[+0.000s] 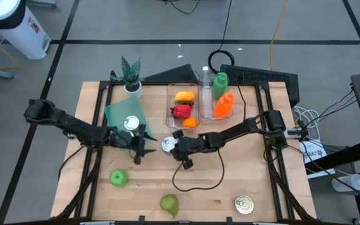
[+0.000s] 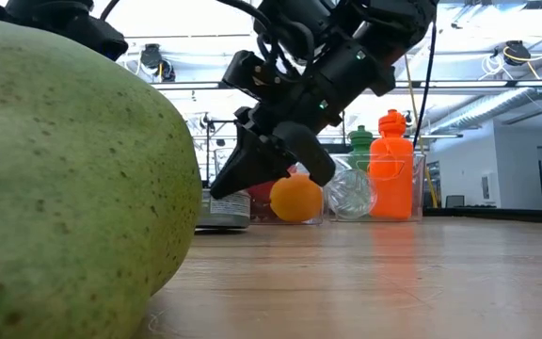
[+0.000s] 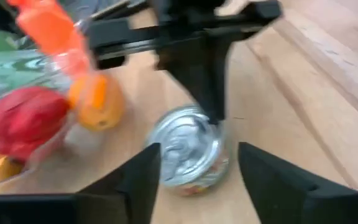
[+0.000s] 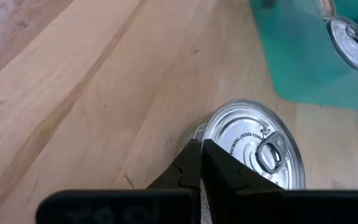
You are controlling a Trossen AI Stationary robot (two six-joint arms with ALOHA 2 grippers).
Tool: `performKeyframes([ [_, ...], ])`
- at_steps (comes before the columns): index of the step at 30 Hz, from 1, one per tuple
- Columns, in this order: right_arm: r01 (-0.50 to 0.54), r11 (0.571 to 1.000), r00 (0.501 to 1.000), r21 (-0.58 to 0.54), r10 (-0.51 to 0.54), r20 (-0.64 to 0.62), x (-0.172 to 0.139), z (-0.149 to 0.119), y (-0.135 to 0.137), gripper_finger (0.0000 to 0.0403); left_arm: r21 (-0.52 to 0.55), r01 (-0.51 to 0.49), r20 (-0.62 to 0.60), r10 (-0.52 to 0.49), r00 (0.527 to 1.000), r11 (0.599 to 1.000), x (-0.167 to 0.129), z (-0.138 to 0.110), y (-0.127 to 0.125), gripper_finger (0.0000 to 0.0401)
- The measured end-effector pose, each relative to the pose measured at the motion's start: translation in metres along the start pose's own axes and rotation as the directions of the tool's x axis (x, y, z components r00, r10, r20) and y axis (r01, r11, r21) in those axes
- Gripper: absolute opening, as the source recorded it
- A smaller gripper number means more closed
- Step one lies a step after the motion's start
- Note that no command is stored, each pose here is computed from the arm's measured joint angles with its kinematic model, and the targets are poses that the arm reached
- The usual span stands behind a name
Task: Pick & Place Food Item
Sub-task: Stack the green tuna can on top of the green tuna can in the bin
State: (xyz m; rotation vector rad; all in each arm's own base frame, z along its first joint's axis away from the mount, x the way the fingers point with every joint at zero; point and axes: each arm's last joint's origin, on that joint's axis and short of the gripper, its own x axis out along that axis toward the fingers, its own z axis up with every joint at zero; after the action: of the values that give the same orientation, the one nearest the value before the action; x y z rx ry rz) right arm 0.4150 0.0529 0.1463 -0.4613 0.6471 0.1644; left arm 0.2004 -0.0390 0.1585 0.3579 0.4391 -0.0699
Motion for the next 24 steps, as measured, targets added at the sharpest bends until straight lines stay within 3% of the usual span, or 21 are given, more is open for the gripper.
performKeyframes([
  [6, 0.010, 0.997, 1.000, 0.072, -0.010, 0.002, 0.000, -0.001, -0.004, 0.0000, 0.102, -0.014, -0.078, 0.023, 0.997, 0.995, 0.019, -0.001, -0.019, 0.0298],
  [13, 0.020, 0.991, 1.000, 0.132, -0.022, 0.013, -0.001, 0.000, -0.009, 0.0000, 0.167, -0.112, -0.152, 0.137, 0.979, 0.980, 0.039, 0.002, -0.028, 0.0361],
  [19, -0.031, 0.979, 0.996, 0.200, 0.013, 0.086, -0.018, 0.012, -0.021, 0.0000, 0.229, -0.120, -0.192, 0.166, 0.967, 0.966, 0.048, -0.002, -0.031, 0.0390],
  [24, -0.064, 0.973, 0.994, 0.224, 0.043, 0.101, -0.022, 0.014, -0.024, 0.0000, 0.245, -0.141, -0.169, 0.186, 0.968, 0.959, 0.048, 0.001, -0.030, 0.0388],
])
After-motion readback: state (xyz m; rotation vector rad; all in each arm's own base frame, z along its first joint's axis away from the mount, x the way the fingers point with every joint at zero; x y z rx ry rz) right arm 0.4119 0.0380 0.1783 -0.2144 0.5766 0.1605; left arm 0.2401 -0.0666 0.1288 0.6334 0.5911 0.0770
